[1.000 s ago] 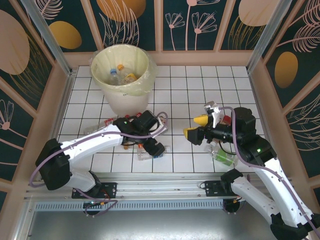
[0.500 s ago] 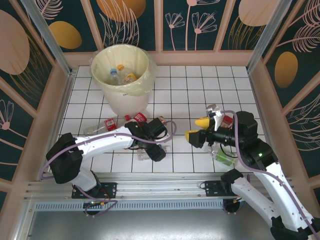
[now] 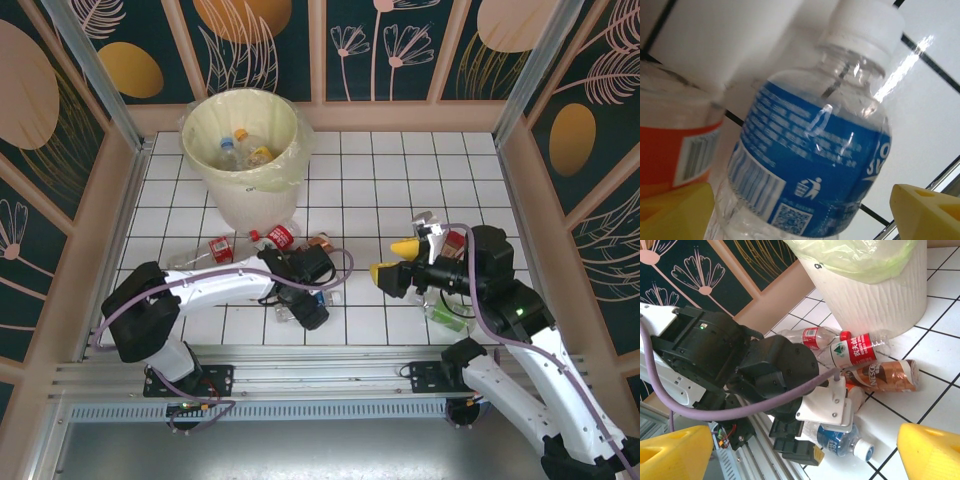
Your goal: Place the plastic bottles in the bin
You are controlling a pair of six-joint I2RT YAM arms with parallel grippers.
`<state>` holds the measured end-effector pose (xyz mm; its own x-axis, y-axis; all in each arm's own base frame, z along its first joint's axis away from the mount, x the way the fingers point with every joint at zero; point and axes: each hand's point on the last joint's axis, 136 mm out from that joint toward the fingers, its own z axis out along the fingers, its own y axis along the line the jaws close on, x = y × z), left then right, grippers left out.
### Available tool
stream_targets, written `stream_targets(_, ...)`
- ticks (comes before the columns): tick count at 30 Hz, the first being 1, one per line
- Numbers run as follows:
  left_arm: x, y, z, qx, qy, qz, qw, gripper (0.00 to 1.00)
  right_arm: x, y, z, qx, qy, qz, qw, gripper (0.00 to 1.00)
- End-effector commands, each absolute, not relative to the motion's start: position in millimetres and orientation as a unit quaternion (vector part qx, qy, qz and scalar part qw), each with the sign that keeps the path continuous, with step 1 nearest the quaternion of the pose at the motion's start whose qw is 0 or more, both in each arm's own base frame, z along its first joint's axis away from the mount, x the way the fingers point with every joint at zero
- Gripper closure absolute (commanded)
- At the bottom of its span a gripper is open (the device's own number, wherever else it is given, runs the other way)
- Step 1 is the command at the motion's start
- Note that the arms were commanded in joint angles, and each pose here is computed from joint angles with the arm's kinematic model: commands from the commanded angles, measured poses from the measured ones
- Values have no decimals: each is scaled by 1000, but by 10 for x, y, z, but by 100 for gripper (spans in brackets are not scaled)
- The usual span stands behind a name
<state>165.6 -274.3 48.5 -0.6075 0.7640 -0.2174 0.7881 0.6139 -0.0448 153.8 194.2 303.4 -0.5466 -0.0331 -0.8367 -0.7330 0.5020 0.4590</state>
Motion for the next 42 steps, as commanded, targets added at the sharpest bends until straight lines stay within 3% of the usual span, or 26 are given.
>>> stream_targets(1,1529,-2614,325,427,902,-38,59,6,1543,1933,3035,-245,764,434,409,4)
stream_targets(9,1491,-2634,242,414,908,-39,47,10,1551,1935,2980,-241,769,434,404,4)
stream_targets(13,1498,-2689,262,403,912,-51,52,20,1576,1932,2957,-233,771,434,405,5)
stream_targets(15,1510,-2729,290,397,914,-60,58,31,1590,1929,2935,-229,773,432,404,5)
stream_targets(19,1556,-2923,466,384,914,-103,85,37,1642,1897,2947,-214,776,425,414,6)
stream_targets(25,1721,-3406,945,359,900,-197,152,38,2086,1499,2841,-78,805,332,486,7)
stream_targets(30,1862,-3784,1421,335,875,-284,206,38,2177,1398,2896,-34,798,326,507,8)
stream_targets(42,2567,-4087,2543,305,805,-380,339,35,1765,1647,3299,-171,723,393,542,1)
